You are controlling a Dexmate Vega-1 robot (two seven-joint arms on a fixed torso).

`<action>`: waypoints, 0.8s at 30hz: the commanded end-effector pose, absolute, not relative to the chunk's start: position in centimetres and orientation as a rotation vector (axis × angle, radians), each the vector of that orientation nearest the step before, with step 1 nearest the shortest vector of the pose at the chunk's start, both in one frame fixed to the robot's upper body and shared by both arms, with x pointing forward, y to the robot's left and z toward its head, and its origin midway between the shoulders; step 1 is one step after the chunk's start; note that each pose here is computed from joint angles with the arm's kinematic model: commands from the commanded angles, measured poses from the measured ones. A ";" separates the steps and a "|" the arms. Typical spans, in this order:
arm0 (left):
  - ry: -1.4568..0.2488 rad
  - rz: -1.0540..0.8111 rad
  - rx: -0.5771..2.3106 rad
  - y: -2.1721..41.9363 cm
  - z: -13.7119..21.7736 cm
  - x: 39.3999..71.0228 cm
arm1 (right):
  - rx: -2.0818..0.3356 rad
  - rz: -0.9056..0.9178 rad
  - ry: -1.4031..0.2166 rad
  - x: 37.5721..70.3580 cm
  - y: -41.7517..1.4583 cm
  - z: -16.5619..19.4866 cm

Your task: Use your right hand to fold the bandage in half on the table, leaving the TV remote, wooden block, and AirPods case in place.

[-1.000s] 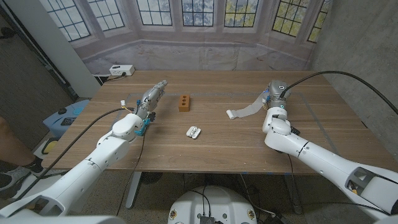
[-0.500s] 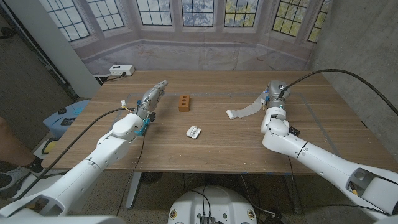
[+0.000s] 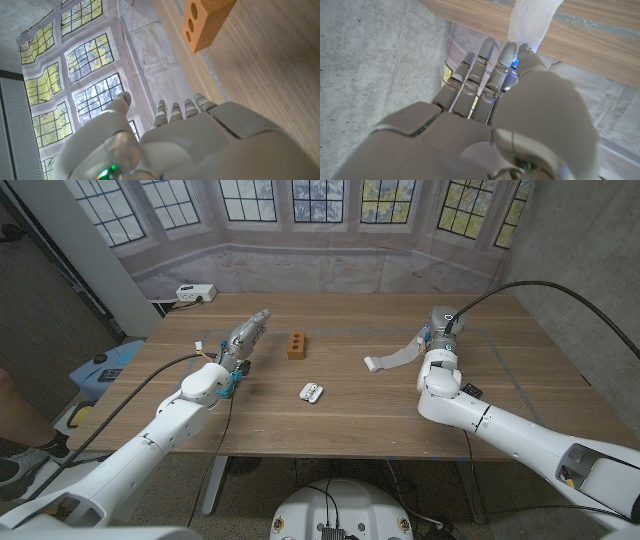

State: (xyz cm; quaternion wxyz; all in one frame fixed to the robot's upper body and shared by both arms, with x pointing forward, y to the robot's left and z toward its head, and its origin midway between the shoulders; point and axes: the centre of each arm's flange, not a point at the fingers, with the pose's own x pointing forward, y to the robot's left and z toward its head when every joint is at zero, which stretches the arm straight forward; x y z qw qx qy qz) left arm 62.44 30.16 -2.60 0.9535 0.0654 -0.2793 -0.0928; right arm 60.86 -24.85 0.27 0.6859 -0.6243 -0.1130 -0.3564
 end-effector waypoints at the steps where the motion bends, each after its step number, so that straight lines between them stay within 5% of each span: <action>1: -0.570 -0.191 0.123 30.1 -2.8 62.6 | -1.470 -0.800 -0.249 60.5 -23.4 1.7; 24: -0.560 -0.194 0.109 30.0 -3.3 63.1 | -1.611 -0.796 -0.183 60.6 -22.9 1.6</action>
